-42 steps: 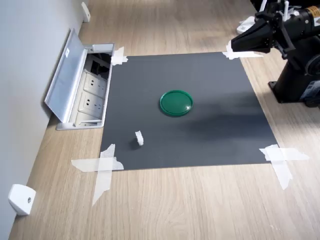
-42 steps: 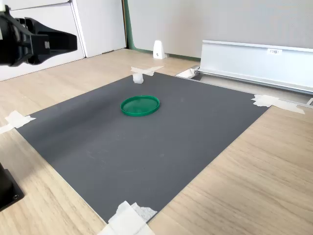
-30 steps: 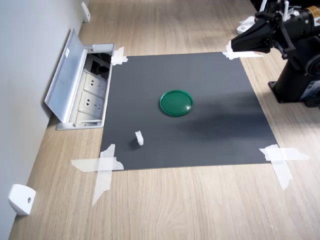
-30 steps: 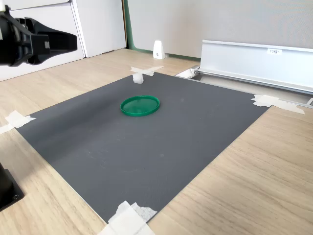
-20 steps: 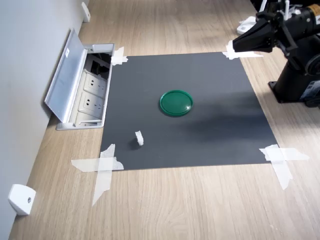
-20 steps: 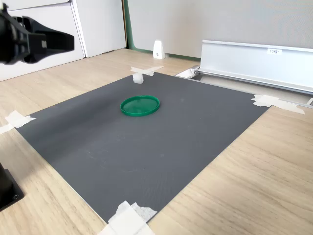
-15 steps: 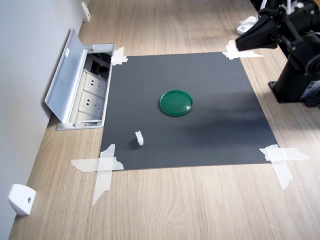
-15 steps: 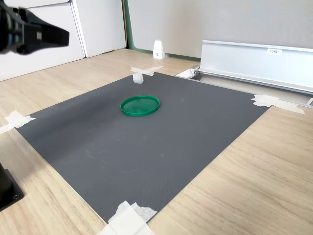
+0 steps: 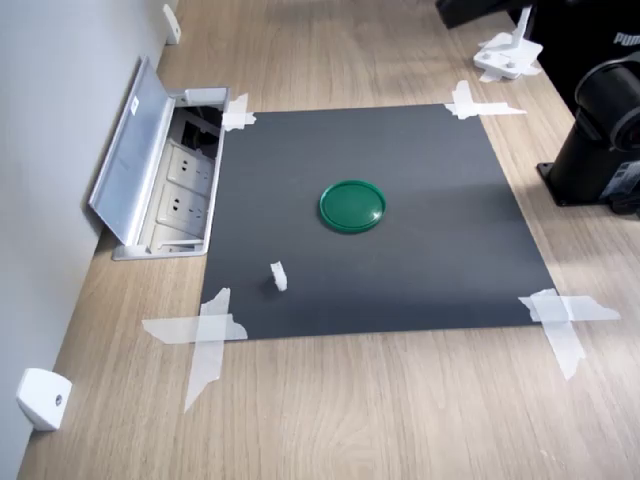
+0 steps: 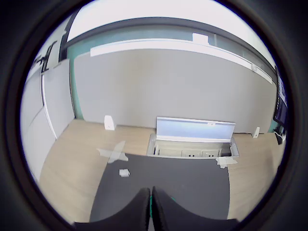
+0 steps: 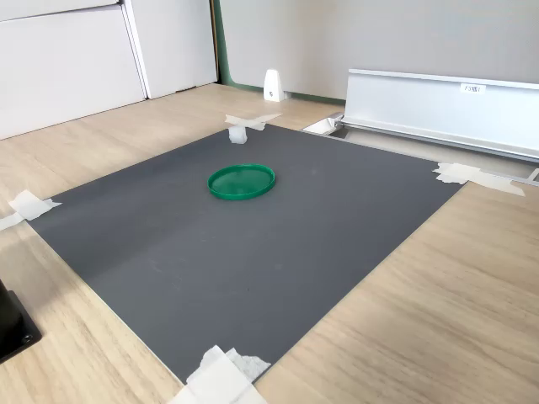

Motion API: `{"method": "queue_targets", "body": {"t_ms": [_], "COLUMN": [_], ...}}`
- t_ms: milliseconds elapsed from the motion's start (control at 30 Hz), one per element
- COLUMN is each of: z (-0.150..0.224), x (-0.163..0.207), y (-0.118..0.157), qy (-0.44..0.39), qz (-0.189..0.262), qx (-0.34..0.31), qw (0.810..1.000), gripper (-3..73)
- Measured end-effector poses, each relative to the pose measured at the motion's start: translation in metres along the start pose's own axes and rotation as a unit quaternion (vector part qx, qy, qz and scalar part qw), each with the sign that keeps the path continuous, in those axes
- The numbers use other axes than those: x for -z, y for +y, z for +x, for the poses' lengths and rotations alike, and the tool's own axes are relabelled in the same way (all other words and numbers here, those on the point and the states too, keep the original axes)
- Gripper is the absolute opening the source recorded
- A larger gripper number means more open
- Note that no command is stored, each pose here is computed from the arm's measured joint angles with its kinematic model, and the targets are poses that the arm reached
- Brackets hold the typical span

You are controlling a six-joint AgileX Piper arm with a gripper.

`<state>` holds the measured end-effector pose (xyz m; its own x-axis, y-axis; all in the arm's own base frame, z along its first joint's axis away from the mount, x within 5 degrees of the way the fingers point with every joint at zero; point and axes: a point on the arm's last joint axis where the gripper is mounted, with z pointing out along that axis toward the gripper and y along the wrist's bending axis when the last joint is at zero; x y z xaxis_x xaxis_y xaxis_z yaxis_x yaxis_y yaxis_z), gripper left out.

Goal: Grasp a white terminal and put it on the green lid.

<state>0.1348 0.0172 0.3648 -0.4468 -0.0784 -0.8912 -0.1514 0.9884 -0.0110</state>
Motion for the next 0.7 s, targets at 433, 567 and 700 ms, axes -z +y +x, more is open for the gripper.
{"method": "queue_targets", "body": {"t_ms": [433,567,700], "z": [-0.051,-0.056,-0.064], "x": [-0.08,-0.107,-0.131], "y": [0.002,0.006,0.013], "qy": [0.182,0.226,0.259], "qz": [-0.087,-0.136,-0.157], "qx": [0.189,0.203,0.245], "qw": [0.961,0.943,0.921], "gripper": [-0.7,3.5,17.0]}}
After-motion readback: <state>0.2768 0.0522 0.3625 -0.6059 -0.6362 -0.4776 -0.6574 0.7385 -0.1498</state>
